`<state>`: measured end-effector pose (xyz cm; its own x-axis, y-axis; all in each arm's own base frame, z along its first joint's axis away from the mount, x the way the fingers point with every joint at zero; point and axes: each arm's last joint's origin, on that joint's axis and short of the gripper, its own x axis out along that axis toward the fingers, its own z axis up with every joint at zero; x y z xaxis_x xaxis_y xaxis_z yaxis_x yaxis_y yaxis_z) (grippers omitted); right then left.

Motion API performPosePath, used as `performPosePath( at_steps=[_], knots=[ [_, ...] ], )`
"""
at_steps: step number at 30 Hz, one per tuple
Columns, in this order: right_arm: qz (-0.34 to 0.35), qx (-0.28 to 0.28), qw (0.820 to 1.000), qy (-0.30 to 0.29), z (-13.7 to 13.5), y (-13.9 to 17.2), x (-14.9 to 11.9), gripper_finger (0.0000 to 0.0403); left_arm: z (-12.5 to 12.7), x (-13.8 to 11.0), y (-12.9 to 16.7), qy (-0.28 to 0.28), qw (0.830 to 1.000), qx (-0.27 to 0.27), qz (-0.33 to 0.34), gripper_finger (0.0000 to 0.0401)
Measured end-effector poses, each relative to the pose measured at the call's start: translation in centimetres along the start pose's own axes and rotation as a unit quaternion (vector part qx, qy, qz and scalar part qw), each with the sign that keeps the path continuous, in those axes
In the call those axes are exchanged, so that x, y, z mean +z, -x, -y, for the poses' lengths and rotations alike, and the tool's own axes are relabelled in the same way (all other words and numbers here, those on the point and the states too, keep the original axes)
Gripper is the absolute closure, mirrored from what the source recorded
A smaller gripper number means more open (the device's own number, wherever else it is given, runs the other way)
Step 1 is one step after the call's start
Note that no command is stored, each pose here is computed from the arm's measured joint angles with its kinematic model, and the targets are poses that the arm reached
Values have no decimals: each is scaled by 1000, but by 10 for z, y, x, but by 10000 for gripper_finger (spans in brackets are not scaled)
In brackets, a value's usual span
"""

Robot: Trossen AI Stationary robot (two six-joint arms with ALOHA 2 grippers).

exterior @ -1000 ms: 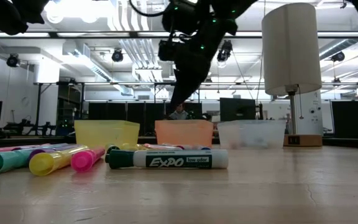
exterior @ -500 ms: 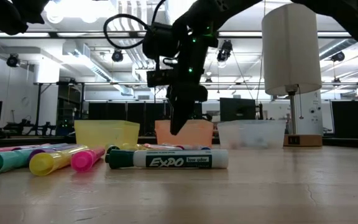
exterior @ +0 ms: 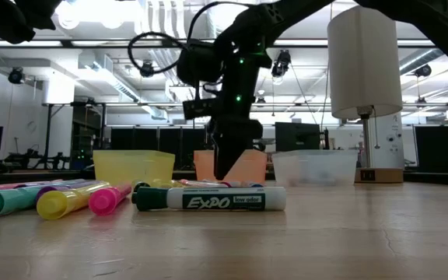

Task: Pick & Place Markers
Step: Put the light blue mini marker into the white bin

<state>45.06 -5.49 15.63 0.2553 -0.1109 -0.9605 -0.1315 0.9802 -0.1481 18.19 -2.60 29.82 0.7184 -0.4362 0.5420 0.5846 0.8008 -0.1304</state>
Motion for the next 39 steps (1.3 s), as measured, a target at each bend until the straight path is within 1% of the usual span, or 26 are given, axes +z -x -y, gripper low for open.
performPosePath(
  at_steps=[5, 9, 13, 19, 20, 23, 27, 34, 39],
  knots=[
    [-12, 3, 1000, 5, -2, -14, -1, 268, 0, 0, 0, 1, 1000, 0, 0, 268],
    [-12, 5, 1000, 1, -2, -15, -1, 277, 0, 0, 0, 1, 1000, -1, 0, 268],
    [-13, 11, 1000, -16, -2, -15, -2, 304, 0, 0, 0, 1, 1000, -1, 0, 268],
    [-17, 23, 999, -42, -3, -14, -3, 373, 0, 0, 0, 1, 1000, -1, -1, 268],
    [-20, 24, 999, -42, -4, -13, -3, 379, 0, 0, 0, 1, 1000, -1, -1, 268],
    [-36, 27, 998, -53, -6, -9, -6, 376, 0, 0, 0, 1, 1000, -2, -1, 268],
    [-53, 30, 996, -65, -7, 5, -7, 374, 0, 0, 0, 1, 1000, -2, -1, 268],
    [-55, 30, 994, -91, -11, 46, -11, 374, 0, 0, 0, 2, 1000, -8, -4, 268],
    [-42, 21, 992, -114, -10, 80, -17, 374, 0, 0, 0, 2, 1000, -8, -4, 268]
  ],
)
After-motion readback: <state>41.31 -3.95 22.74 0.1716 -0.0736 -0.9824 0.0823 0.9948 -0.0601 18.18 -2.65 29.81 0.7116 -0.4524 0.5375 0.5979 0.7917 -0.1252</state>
